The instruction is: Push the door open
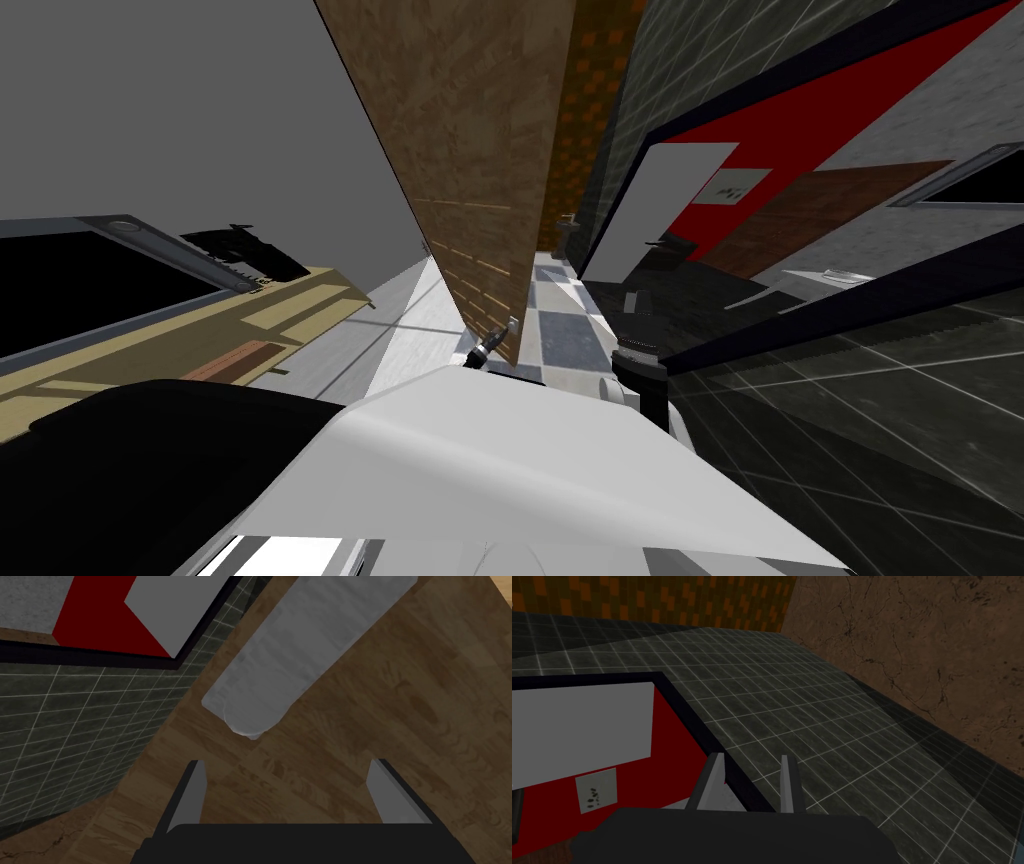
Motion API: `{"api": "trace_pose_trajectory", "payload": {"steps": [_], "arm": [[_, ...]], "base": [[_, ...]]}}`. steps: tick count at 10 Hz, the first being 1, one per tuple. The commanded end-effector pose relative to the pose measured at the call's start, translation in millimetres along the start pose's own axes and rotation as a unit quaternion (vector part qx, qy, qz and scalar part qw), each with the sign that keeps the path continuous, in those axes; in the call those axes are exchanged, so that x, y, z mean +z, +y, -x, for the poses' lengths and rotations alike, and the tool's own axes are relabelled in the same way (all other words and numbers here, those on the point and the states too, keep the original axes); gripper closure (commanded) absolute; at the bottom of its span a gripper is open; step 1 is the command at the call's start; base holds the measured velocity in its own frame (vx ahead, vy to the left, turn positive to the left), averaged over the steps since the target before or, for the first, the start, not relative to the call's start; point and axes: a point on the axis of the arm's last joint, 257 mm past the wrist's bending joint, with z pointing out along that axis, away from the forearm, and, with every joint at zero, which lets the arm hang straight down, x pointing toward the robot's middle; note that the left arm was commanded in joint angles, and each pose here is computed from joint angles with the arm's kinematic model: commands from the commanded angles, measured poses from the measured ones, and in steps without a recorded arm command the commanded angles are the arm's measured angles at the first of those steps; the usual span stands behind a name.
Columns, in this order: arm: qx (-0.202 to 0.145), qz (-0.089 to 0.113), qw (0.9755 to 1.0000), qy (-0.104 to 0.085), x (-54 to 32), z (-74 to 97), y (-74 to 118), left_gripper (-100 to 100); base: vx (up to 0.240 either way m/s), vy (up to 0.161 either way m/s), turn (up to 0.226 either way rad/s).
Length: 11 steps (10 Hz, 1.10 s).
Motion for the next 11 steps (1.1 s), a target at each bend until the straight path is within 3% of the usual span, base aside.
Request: {"api": "trace_pose_trajectory", "payload": {"steps": [1, 4, 6, 7, 8, 9, 11], "arm": [[0.039, -0.004, 0.9992, 0.004, -5.3, 4.4, 5.4, -100], [0.077, -0.006, 0.997, 0.006, -8.9, 7.1, 8.7, -100], [0.128, -0.011, 0.9917, 0.011, -15.9, 12.4, 14.9, -100], [0.135, -0.011, 0.9907, 0.011, -15.9, 12.4, 14.9, -100], [0.162, -0.014, 0.9867, 0.013, -19.4, 14.9, 17.8, -100], [0.164, -0.014, 0.9862, 0.013, -19.4, 14.9, 17.8, -100], [0.212, -0.019, 0.9769, 0.018, -25.8, 19.6, 23.1, -100]], "base": [[-0.046, -0.047, 0.069], [-0.039, -0.036, 0.034], [-0.041, -0.042, 0.064], [-0.04, -0.04, 0.023], [-0.037, -0.03, 0.036], [-0.028, -0.025, 0.022], [-0.037, -0.037, 0.054]]}}
